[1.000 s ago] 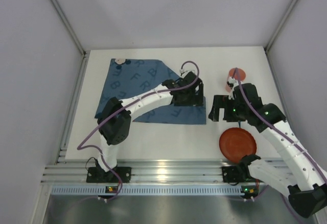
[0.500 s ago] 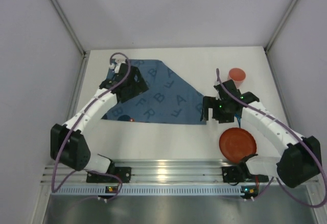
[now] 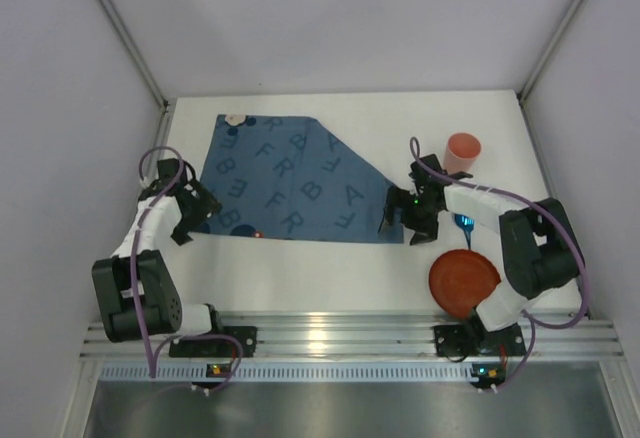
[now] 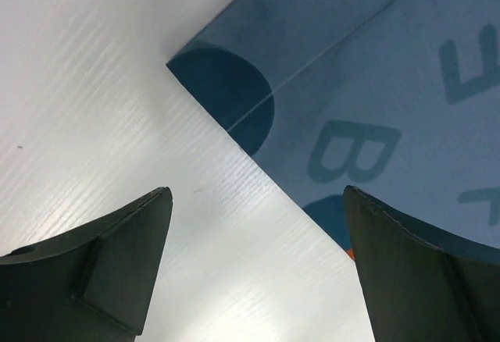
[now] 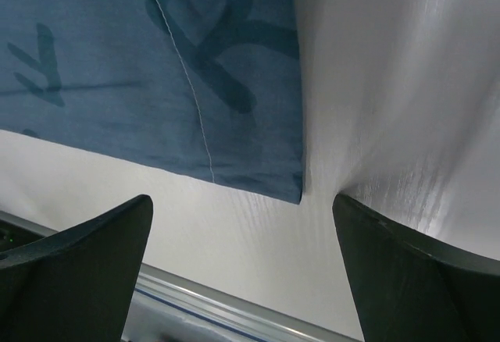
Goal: Set the dinner table for one person
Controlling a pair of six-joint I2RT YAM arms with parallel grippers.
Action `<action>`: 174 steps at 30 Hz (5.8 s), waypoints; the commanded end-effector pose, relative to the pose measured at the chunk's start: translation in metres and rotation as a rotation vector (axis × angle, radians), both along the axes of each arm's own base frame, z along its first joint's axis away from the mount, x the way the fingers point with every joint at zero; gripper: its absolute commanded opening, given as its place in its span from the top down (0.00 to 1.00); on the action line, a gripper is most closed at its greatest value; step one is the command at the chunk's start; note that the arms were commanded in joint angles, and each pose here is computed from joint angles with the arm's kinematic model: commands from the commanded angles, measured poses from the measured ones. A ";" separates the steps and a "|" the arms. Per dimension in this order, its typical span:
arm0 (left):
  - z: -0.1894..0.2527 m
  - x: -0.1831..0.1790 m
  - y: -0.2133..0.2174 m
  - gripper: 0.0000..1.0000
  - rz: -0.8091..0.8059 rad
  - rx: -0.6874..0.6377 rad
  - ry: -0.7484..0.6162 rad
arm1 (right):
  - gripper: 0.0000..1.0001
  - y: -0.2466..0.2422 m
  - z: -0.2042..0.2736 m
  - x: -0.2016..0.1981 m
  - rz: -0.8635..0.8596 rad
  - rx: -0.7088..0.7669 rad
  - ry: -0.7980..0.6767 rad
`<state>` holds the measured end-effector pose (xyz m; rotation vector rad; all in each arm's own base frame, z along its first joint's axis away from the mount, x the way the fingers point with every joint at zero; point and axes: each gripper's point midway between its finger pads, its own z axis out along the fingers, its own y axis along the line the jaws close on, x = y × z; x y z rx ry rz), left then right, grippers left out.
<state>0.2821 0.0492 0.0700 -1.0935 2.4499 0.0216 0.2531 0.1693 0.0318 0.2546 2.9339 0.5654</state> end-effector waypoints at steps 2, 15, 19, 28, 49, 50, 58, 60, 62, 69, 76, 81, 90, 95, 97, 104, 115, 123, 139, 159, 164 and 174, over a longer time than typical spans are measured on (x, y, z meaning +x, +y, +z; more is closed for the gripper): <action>-0.013 0.014 0.015 0.05 0.006 -0.017 -0.027 | 0.00 0.004 -0.003 0.023 -0.038 0.028 -0.061; -0.066 0.027 0.047 0.24 0.071 -0.050 0.039 | 0.04 0.012 -0.017 0.030 -0.082 0.071 -0.054; -0.080 0.034 0.042 0.48 0.048 -0.092 0.049 | 0.24 0.020 -0.024 0.032 -0.083 0.103 -0.029; -0.079 0.043 0.025 1.00 -0.013 -0.177 0.016 | 0.88 0.034 -0.021 0.045 -0.049 0.164 -0.043; 0.309 0.243 -0.039 1.00 -0.165 -0.112 -0.754 | 1.00 0.000 0.344 0.268 -0.137 0.441 -0.761; 0.321 0.224 -0.033 1.00 -0.143 -0.070 -0.771 | 1.00 -0.003 0.391 0.239 -0.102 0.460 -0.887; 0.239 0.096 -0.018 1.00 -0.105 0.079 -0.666 | 1.00 0.018 0.210 0.121 -0.002 0.305 -0.515; 0.184 0.072 -0.019 1.00 -0.103 0.065 -0.545 | 1.00 0.022 0.173 0.093 0.004 0.311 -0.431; 0.140 0.048 -0.026 1.00 -0.112 0.031 -0.466 | 1.00 0.015 0.111 0.058 -0.028 0.280 -0.274; 0.052 -0.021 -0.037 1.00 -0.069 -0.046 -0.241 | 1.00 -0.017 0.021 -0.008 -0.057 0.123 -0.079; 0.056 -0.030 -0.035 1.00 -0.062 -0.028 -0.252 | 0.83 -0.033 0.026 -0.015 -0.073 0.030 -0.052; 0.070 -0.026 -0.032 0.50 -0.061 -0.015 -0.244 | 0.29 -0.039 0.036 -0.022 -0.067 0.002 -0.037; 0.143 0.023 -0.020 0.09 -0.087 0.061 -0.392 | 0.24 -0.049 0.121 -0.009 -0.074 -0.015 -0.270; 0.108 0.055 -0.047 0.13 -0.152 -0.103 -0.377 | 0.30 -0.021 0.123 0.020 -0.052 0.108 -0.279; 0.083 0.060 -0.055 0.16 -0.155 -0.155 -0.325 | 0.50 -0.011 0.117 0.037 -0.043 0.138 -0.271; 0.031 0.077 -0.082 0.21 -0.240 -0.201 -0.240 | 1.00 0.008 0.085 0.082 -0.034 0.150 -0.192; -0.023 0.112 -0.088 0.26 -0.266 -0.231 -0.151 | 1.00 0.013 0.022 0.131 -0.037 0.062 -0.099; -0.040 0.148 -0.088 0.28 -0.274 -0.241 -0.129 | 1.00 0.004 -0.011 0.150 -0.062 0.012 -0.050; -0.031 0.184 -0.096 0.30 -0.286 -0.243 -0.139 | 1.00 -0.010 0.017 0.209 -0.064 0.059 -0.132; 0.068 0.145 -0.111 0.30 -0.295 -0.184 -0.284 | 0.20 -0.125 0.210 0.145 -0.396 -0.010 -0.439; 0.096 0.134 -0.115 0.30 -0.297 -0.204 -0.336 | 0.21 -0.185 0.174 0.121 -0.567 -0.183 -0.334; 0.111 0.101 -0.116 0.30 -0.338 -0.193 -0.351 | 0.23 -0.224 0.142 0.163 -0.643 -0.179 -0.263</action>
